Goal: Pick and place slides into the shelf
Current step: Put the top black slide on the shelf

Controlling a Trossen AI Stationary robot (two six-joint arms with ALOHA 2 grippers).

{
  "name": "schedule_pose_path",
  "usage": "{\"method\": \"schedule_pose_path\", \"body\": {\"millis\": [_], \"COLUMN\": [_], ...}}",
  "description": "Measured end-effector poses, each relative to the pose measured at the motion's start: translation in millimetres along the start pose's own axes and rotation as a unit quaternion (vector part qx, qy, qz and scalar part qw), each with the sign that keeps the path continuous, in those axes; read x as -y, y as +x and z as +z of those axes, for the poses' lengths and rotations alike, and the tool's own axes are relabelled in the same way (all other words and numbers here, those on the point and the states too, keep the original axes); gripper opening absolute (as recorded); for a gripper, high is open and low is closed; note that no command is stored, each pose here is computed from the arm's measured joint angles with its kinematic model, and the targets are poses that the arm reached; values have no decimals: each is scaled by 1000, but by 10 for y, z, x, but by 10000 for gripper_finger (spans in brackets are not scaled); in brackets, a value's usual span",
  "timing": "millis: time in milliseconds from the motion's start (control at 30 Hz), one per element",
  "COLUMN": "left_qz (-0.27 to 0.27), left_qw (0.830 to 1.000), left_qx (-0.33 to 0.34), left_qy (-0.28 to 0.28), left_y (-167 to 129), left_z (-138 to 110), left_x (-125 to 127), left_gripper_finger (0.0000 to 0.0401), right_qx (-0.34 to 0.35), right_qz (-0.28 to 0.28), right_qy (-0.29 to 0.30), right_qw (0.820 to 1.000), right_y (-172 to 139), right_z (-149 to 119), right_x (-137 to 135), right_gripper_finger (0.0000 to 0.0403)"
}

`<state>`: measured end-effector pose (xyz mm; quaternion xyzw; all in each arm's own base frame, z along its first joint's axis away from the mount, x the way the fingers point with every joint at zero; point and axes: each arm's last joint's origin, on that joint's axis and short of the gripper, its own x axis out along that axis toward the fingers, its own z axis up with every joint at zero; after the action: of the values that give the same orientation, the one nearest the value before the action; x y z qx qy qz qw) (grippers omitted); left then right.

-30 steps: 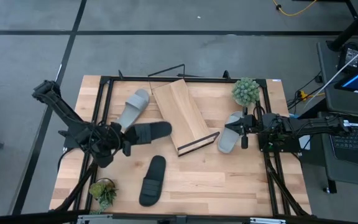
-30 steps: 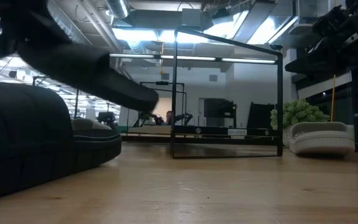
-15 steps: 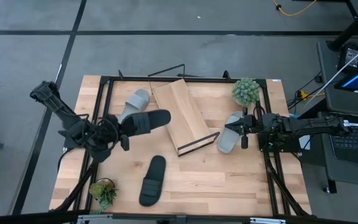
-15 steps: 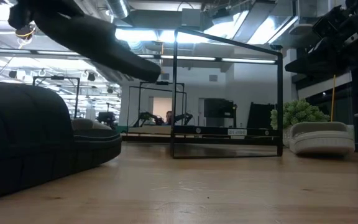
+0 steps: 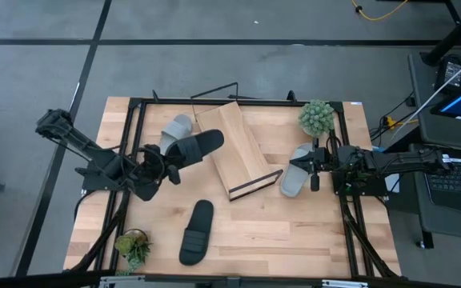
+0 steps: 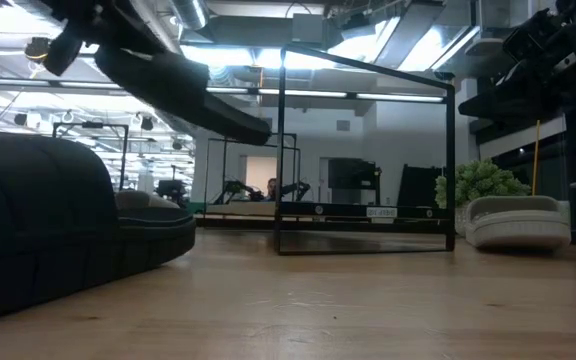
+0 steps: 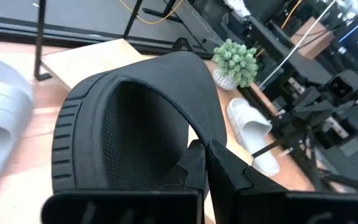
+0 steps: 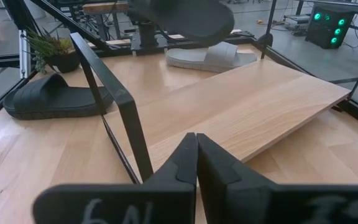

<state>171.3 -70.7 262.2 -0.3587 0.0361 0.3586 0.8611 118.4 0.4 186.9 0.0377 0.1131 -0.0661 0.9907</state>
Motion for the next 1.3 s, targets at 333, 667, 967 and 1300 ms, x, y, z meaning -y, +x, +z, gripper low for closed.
{"method": "schedule_pose_path", "body": {"millis": [333,667,967,1300], "left_qz": [-17,-54,-58,-85], "left_qw": [999,995,995,994], "left_qx": [5,43,23,3], "left_qy": [-31,-77,-81,-66], "left_y": [310,601,847,1214], "left_z": [-114,-3,197,271], "left_x": [-157,-289,-413,-514], "left_gripper_finger": [0,0,0,0], "right_qx": [1,15,15,14], "right_qz": [0,1,1,1], "right_qy": [-1,0,0,0], "right_qw": [1000,1000,1000,1000], "right_y": [0,0,0,0], "right_z": [1,29,29,28], "right_x": [0,-3,-3,-3], "right_gripper_finger": [7,7,7,7]}}
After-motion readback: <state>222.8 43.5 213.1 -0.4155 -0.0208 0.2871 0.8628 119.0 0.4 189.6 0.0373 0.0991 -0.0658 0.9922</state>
